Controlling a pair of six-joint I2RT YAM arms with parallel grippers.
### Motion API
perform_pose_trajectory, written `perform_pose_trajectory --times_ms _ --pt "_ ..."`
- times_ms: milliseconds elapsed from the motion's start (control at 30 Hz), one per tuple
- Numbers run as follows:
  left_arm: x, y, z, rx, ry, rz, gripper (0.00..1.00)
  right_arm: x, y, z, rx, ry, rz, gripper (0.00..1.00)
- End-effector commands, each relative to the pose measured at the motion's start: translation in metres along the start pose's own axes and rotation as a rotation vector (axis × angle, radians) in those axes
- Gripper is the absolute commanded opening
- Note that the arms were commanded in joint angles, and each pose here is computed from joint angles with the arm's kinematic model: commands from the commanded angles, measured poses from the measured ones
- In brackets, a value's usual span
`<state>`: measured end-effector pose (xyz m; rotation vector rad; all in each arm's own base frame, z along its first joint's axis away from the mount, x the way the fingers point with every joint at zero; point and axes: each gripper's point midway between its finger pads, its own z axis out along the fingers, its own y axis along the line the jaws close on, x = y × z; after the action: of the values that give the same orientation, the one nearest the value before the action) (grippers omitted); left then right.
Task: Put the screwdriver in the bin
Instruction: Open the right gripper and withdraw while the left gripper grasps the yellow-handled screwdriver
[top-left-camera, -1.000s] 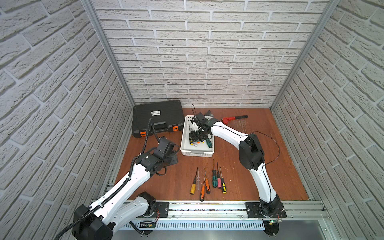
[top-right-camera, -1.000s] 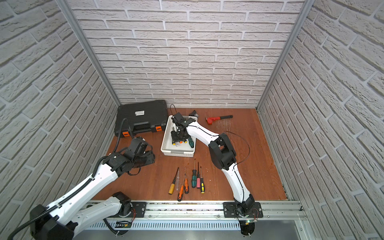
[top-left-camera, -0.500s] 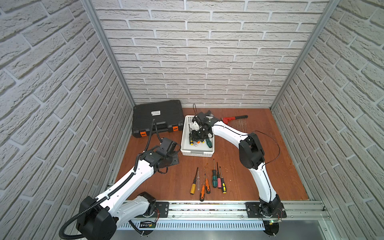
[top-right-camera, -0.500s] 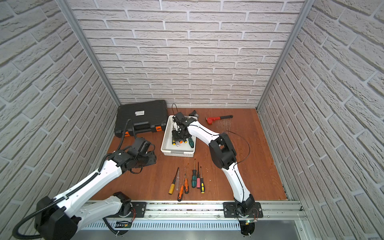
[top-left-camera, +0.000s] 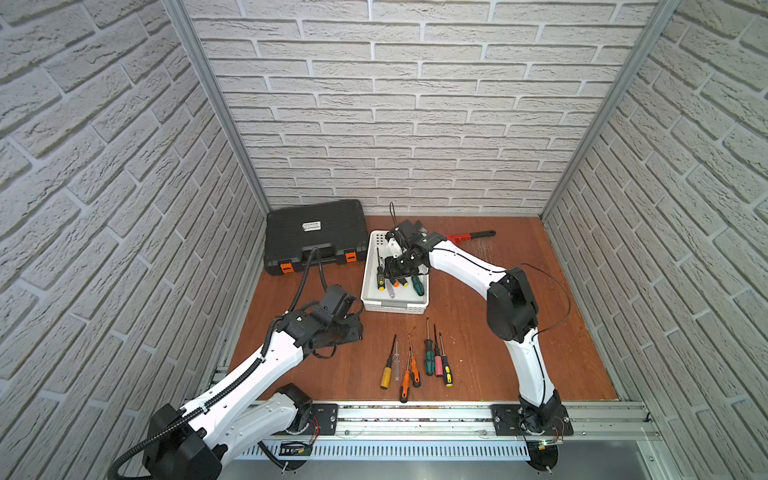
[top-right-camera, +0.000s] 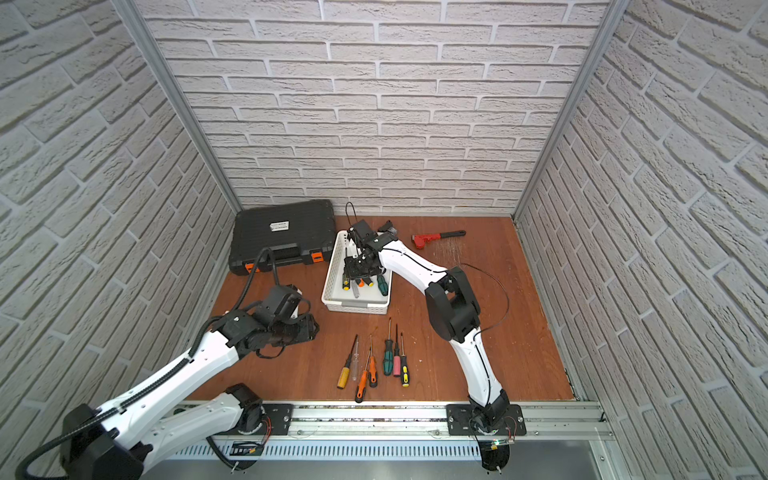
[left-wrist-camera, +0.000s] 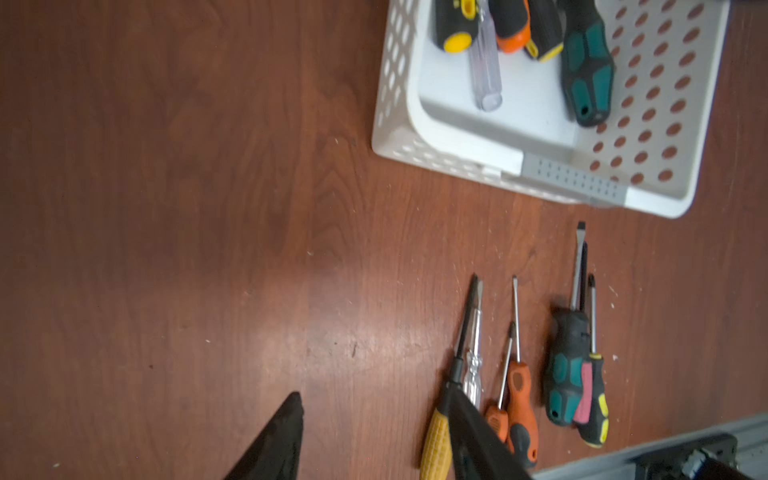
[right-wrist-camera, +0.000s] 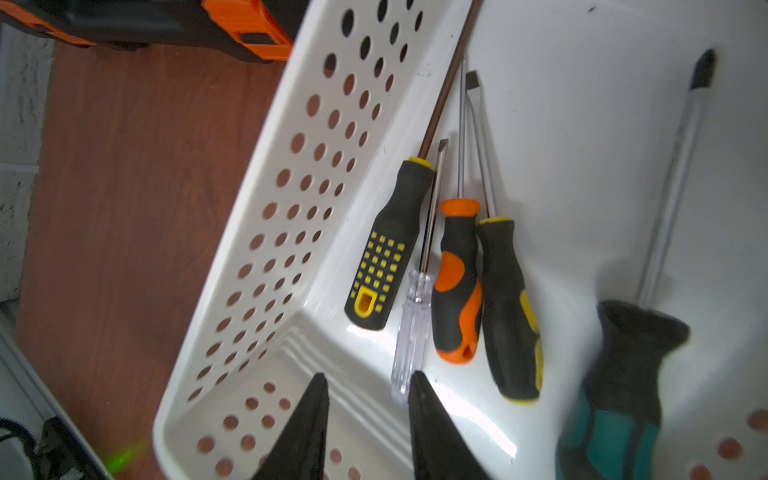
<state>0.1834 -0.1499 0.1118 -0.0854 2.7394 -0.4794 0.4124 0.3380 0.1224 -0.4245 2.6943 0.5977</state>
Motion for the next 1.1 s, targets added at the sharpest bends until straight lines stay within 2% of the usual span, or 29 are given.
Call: perform_pose_trajectory --times_ms 0,133,267,400,667,900,1033,1067 --pt "0.022 -0.025 0.008 0.113 0.046 0.038 0.55 -0.012 0.033 -0.072 -0.063 -0.164 -0.088 0.35" --pt "0.054 -0.045 0.02 0.135 0.105 0.15 0.55 0.026 0.016 -0.096 -0.022 -0.181 -0.069 0.35" --pt "0.075 -0.061 0.035 0.156 0.152 0.207 0.55 0.068 -0.008 -0.109 0.027 -0.184 -0.009 0.34" --pt "0.081 -0.054 0.048 0.059 0.177 0.245 0.55 0.095 -0.022 -0.115 0.061 -0.173 0.019 0.32" --pt "0.091 -0.055 0.071 0.006 0.26 0.275 0.54 0.107 -0.023 -0.103 0.039 -0.132 0.03 0.27" --pt "0.093 -0.047 0.077 -0.054 0.273 0.267 0.53 0.107 -0.021 -0.1 0.024 -0.132 0.023 0.27" --pt "0.097 -0.041 0.083 -0.094 0.3 0.27 0.48 0.108 -0.023 -0.101 0.027 -0.136 0.019 0.27" --pt "0.097 -0.039 0.084 -0.107 0.303 0.269 0.44 0.109 -0.023 -0.1 0.03 -0.134 0.018 0.27"
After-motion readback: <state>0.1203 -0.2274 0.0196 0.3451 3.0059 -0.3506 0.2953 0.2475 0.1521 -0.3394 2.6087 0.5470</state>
